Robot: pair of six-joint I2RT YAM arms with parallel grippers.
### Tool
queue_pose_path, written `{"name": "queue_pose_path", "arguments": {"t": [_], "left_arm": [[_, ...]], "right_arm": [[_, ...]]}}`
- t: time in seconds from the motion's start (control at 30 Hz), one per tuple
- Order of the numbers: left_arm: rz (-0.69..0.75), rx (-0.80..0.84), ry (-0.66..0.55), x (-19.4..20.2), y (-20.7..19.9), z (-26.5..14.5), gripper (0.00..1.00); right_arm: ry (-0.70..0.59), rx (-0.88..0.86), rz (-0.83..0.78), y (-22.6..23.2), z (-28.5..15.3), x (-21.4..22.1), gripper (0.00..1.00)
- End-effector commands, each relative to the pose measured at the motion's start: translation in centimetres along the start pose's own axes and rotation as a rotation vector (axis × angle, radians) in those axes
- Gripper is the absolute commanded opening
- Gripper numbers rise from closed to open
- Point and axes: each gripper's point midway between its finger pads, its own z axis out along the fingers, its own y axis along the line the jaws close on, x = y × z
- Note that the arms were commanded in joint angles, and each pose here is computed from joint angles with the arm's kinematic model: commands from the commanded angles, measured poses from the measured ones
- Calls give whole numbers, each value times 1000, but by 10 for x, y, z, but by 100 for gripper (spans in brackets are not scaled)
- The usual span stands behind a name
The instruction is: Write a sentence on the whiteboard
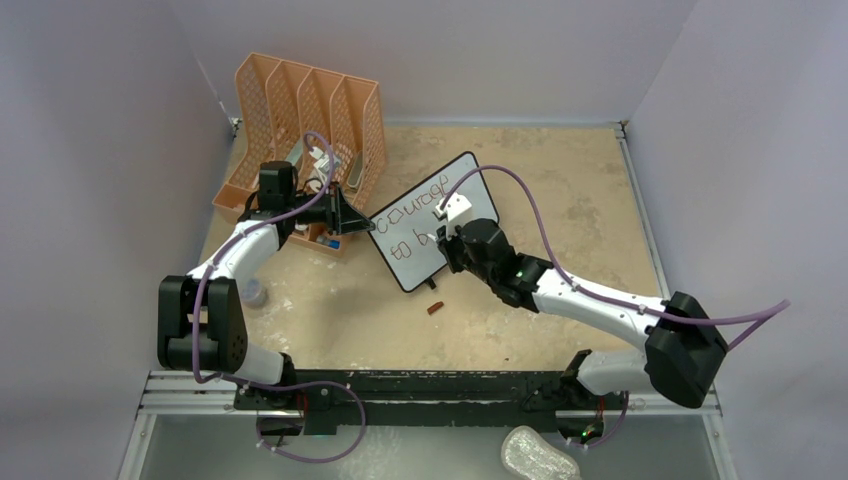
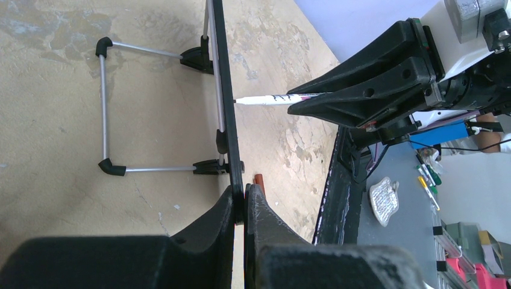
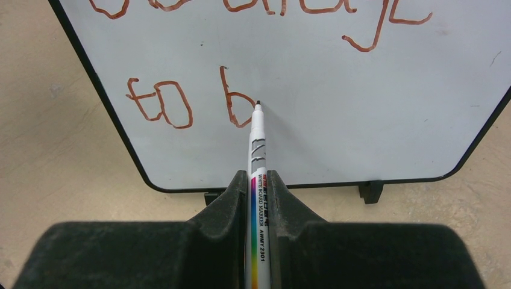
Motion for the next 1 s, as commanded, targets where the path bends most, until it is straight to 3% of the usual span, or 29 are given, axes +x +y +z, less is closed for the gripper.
{"name": "queue_pose_path", "arguments": {"t": [0.0,0.97], "left_arm": [[11,-20,21,5,7,5,0],[12,-17,21,5,7,5,0]], "right_arm": [[-45,17,18,-4,3,-11,0],[-21,37,14,-11,8,-3,0]]}}
